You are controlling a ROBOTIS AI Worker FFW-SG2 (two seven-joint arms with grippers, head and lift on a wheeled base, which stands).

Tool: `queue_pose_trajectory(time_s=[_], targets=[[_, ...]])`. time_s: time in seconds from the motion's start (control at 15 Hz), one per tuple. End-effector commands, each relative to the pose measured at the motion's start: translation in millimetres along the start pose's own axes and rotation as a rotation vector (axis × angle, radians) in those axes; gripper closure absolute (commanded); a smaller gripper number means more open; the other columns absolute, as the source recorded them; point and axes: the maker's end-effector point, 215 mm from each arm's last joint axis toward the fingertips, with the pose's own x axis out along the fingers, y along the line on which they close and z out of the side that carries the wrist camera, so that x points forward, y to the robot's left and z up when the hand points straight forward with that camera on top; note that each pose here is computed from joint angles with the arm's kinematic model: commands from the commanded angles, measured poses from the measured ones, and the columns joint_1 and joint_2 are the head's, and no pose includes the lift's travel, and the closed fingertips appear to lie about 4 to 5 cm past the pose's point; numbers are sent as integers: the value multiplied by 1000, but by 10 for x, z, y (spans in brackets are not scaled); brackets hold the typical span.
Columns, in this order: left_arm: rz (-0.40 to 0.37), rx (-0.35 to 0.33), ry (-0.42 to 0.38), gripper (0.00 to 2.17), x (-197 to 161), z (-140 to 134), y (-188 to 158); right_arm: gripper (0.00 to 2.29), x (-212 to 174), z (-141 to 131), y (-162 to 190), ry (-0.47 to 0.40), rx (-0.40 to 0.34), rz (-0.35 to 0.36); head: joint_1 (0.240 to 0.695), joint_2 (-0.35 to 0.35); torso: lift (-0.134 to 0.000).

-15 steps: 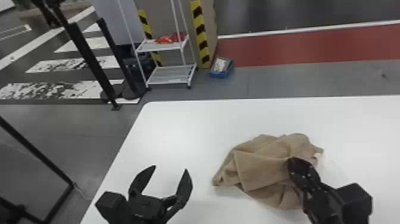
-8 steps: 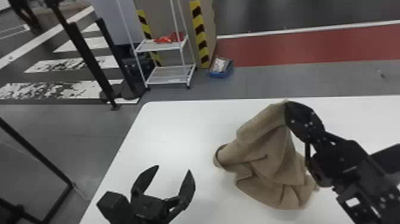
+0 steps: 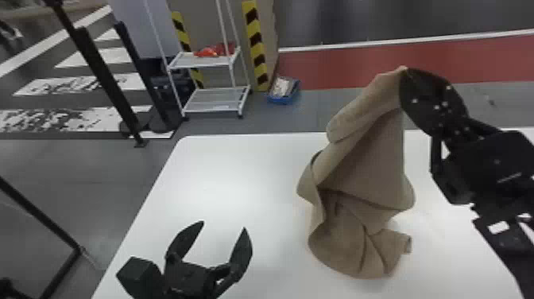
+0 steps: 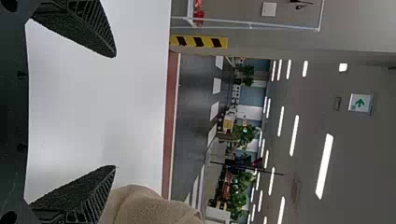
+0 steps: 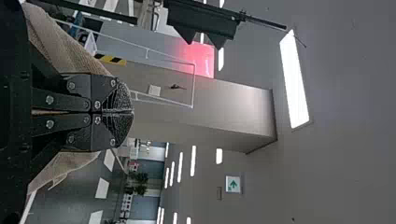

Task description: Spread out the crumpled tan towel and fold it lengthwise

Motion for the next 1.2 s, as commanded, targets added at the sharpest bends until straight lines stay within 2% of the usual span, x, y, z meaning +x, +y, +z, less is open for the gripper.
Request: queue_pose_trajectory(time_s=[0.0, 0.27, 0.47, 0.53, 0.73, 0.87, 1.13], targets=[[6, -9, 0, 16, -3, -5, -4, 1541, 22, 168, -174, -10, -28, -25, 695, 236, -124], [-4, -11, 3, 16, 15, -5, -30, 1541, -197, 218, -770, 15, -106, -114, 695, 191, -124], [-48, -24, 17, 19, 67, -85, -263, 1541, -399, 240, -1238, 11, -90, -191, 695, 134, -124], [-80, -34, 29, 22, 80, -141, -405, 1541, -404, 252, -1242, 10, -90, -192, 695, 77, -124], [-184, -50, 73, 39, 168, -396, -1030, 1541, -360, 259, -1140, 4, -73, -175, 695, 8, -124], [-187, -28, 102, 87, 274, -579, -1376, 1538, -317, 351, -1028, -16, -67, -156, 695, -44, -124], [-158, 13, 120, 90, 399, -748, -1937, 1541, -292, 366, -967, -12, -55, -147, 695, -94, -124]])
